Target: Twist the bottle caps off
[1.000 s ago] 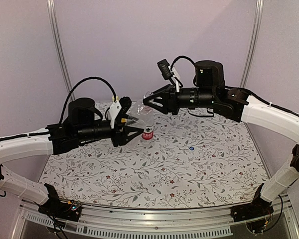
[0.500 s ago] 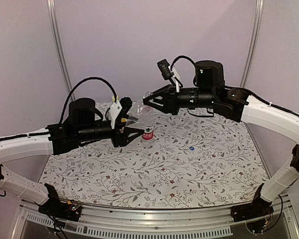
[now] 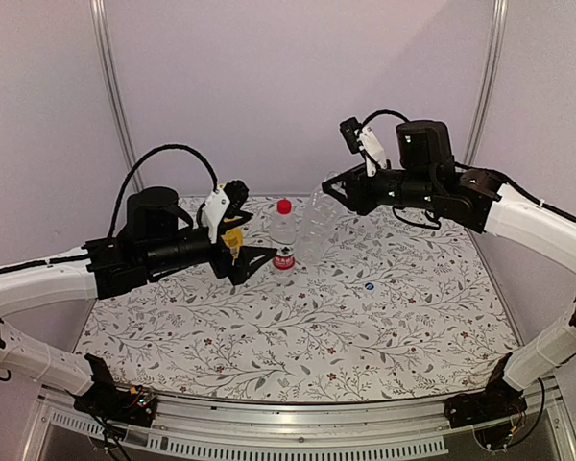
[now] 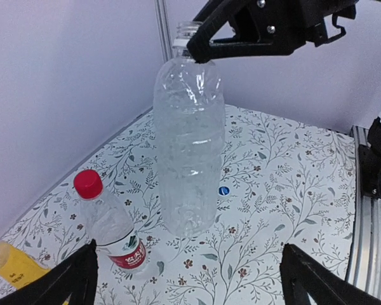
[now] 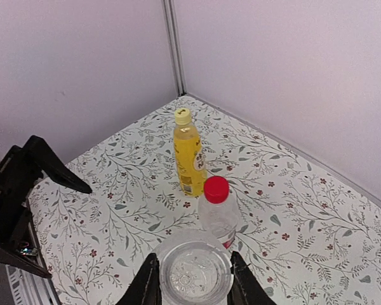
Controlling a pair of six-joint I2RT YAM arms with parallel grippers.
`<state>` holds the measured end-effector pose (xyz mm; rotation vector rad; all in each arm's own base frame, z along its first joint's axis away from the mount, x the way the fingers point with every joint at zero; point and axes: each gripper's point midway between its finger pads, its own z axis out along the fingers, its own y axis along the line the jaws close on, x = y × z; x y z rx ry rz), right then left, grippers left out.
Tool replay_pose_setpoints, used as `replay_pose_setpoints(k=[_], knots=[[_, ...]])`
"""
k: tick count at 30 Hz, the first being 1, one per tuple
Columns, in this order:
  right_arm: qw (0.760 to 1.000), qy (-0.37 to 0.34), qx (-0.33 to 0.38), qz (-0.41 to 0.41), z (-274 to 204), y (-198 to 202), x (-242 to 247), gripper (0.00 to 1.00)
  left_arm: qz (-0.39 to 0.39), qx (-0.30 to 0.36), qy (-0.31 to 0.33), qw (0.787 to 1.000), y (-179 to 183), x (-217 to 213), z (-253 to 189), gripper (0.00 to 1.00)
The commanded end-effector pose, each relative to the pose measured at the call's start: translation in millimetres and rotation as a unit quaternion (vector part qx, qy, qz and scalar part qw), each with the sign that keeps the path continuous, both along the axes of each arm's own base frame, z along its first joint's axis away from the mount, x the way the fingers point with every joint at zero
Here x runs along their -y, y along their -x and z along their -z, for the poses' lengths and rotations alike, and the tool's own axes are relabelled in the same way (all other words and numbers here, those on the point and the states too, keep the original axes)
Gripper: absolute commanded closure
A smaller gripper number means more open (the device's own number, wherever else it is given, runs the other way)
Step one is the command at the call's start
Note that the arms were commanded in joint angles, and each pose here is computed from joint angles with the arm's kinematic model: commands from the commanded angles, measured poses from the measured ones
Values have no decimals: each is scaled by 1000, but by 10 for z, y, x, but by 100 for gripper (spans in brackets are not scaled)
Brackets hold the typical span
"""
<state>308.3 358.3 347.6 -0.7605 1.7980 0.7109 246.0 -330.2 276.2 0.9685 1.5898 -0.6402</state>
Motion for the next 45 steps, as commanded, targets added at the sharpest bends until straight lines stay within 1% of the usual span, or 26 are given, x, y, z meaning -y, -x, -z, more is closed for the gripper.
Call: replay_pose_setpoints(k=[1,7,13,21,26,29,35,39,45], knots=[[991,55,19,121,155,-376,589,100,-31,24,21,999,-31,-95,-250,0],[982,88,-8,168,527,-782,863,100,-31,37,25,999,-14,-125,-264,0],[974,112,-25,196,901,-1127,896,100,-33,39,24,998,-20,-128,-249,0],[969,140,-50,197,1364,-1301,803,100,-30,41,23,998,-9,-128,-255,0],[968,161,-52,188,1559,-1312,788,99,-28,40,22,999,-2,-128,-252,0],[968,159,-52,188,1603,-1279,813,97,-28,40,22,999,-2,-127,-252,0],[969,153,-47,187,1582,-1204,854,87,-27,40,20,999,-8,-118,-235,0],[968,162,-53,182,1656,-1190,852,81,-28,39,19,999,-13,-114,-226,0],[969,163,-59,175,1675,-1164,838,67,-26,38,16,999,-11,-103,-203,0]])
